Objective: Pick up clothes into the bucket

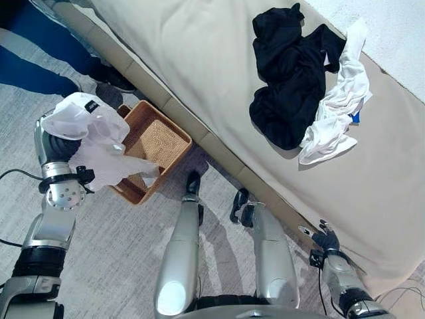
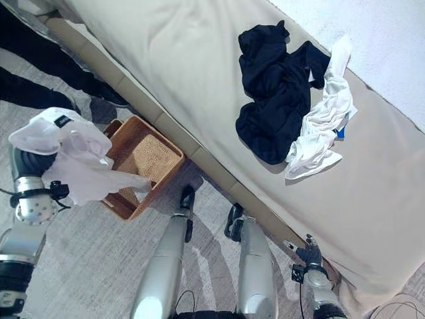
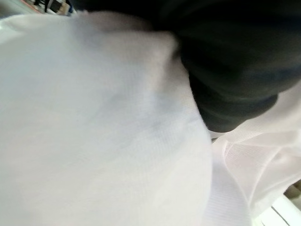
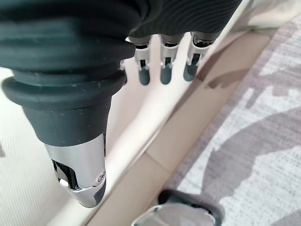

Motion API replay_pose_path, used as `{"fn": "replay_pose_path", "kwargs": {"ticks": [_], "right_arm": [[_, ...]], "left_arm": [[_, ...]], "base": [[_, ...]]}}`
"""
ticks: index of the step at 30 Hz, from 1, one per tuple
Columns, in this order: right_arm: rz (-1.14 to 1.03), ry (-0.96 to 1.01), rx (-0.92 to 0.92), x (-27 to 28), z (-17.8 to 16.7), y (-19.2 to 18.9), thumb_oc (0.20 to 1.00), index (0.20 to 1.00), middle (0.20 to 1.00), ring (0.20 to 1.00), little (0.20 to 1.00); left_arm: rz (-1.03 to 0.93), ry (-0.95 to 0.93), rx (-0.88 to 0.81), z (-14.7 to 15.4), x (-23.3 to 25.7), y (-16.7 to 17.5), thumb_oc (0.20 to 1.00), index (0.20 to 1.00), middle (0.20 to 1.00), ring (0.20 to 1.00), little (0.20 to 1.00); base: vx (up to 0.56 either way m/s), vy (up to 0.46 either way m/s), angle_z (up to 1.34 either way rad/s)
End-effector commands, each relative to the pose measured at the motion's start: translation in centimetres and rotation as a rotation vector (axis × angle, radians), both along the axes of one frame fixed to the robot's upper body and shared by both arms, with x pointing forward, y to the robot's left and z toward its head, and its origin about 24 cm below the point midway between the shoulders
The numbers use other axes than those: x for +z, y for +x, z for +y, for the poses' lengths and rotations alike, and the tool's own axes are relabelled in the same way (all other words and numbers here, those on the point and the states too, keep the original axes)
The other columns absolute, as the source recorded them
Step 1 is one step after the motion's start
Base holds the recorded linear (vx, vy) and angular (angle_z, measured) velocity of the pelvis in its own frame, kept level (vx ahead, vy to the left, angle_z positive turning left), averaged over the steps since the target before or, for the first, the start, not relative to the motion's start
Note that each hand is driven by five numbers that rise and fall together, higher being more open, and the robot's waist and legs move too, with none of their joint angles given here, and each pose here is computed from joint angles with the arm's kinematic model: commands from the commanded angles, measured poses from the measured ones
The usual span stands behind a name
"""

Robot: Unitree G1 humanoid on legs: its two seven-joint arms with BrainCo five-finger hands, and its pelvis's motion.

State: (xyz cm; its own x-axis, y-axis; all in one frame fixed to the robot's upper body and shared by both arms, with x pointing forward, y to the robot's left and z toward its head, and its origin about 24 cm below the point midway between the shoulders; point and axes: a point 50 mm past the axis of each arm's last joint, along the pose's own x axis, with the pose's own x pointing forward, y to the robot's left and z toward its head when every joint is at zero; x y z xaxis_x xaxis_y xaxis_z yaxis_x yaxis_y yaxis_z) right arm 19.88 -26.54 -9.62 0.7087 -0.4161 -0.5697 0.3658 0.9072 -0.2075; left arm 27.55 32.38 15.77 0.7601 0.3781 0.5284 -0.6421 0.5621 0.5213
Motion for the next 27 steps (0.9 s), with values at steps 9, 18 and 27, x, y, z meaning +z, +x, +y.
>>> {"fn": "replay_pose_path", "kwargs": {"ticks": [9,18,27], "right_arm": [[-0.123,-0.007,0.013,1.6,0.3,1.6,1.000,1.000,1.000,1.000,1.000],[-0.176,0.003,0.006,2.2,0.4,1.7,1.000,1.000,1.000,1.000,1.000],[-0.215,-0.024,-0.068,3.1,-1.3,1.8,1.000,1.000,1.000,1.000,1.000]], "left_arm": [[-0.039,0.210,0.096,2.4,4.2,0.7,0.200,0.200,0.200,0.200,0.200],[0.053,0.170,0.154,3.8,2.4,0.9,0.200,0.200,0.200,0.200,0.200],[0.139,0.142,0.131,3.0,0.7,2.4,0.200,0.200,0.200,0.200,0.200]], "base": [[-0.01,0.022,-0.08],[0.02,0.079,-0.21],[0.02,0.060,-0.09]]}}
